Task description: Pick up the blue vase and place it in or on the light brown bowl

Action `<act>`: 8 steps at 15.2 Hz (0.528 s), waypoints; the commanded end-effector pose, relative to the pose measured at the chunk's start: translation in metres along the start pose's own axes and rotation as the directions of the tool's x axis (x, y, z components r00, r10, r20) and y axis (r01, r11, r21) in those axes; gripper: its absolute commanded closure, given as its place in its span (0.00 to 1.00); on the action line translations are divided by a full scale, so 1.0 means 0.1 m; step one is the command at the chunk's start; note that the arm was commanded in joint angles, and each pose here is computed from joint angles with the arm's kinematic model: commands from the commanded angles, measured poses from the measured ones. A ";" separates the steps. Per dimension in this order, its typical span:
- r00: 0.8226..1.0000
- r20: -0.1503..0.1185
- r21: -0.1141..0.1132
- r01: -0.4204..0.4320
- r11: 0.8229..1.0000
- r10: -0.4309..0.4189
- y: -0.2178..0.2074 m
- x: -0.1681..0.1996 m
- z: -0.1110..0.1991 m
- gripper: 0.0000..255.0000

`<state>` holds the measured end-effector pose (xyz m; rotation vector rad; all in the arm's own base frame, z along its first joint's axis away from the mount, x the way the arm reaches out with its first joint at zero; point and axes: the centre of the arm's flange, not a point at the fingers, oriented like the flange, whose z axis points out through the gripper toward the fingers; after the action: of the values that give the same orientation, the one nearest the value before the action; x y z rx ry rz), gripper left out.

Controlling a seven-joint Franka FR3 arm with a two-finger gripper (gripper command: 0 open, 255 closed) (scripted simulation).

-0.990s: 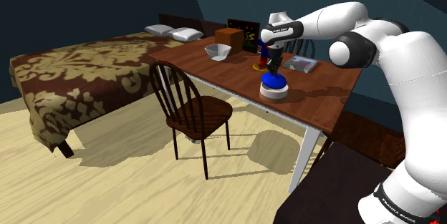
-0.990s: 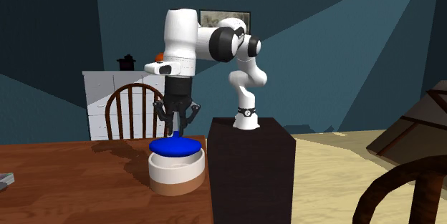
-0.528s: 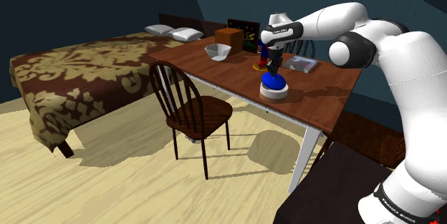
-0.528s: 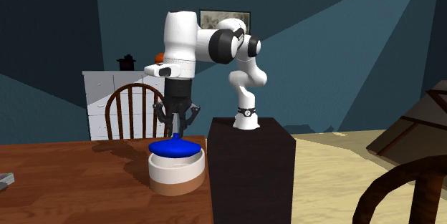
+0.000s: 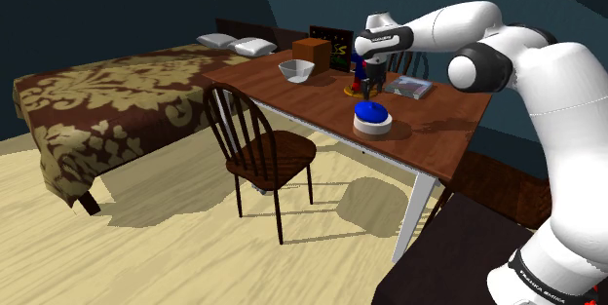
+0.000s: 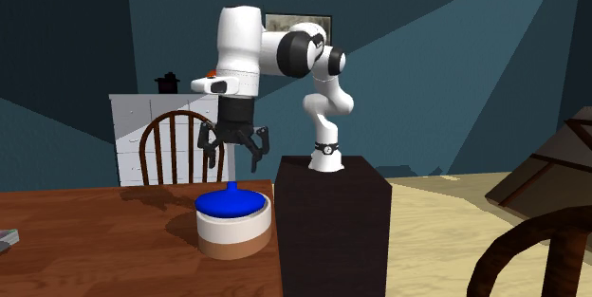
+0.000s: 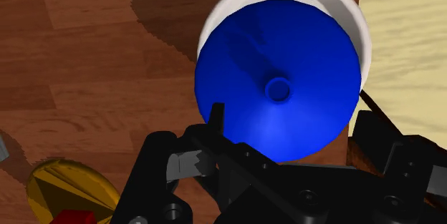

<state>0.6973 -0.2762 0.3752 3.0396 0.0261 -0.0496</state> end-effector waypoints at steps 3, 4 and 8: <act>1.000 0.000 0.000 0.000 1.000 0.000 0.00 -0.01 -0.35 0.00; 1.000 0.000 0.000 0.000 1.000 0.000 0.00 -0.01 -0.35 0.00; 1.000 0.000 0.000 0.000 1.000 0.000 0.00 -0.01 -0.35 0.00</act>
<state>0.6977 -0.2729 0.4097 3.0398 0.0260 -0.0496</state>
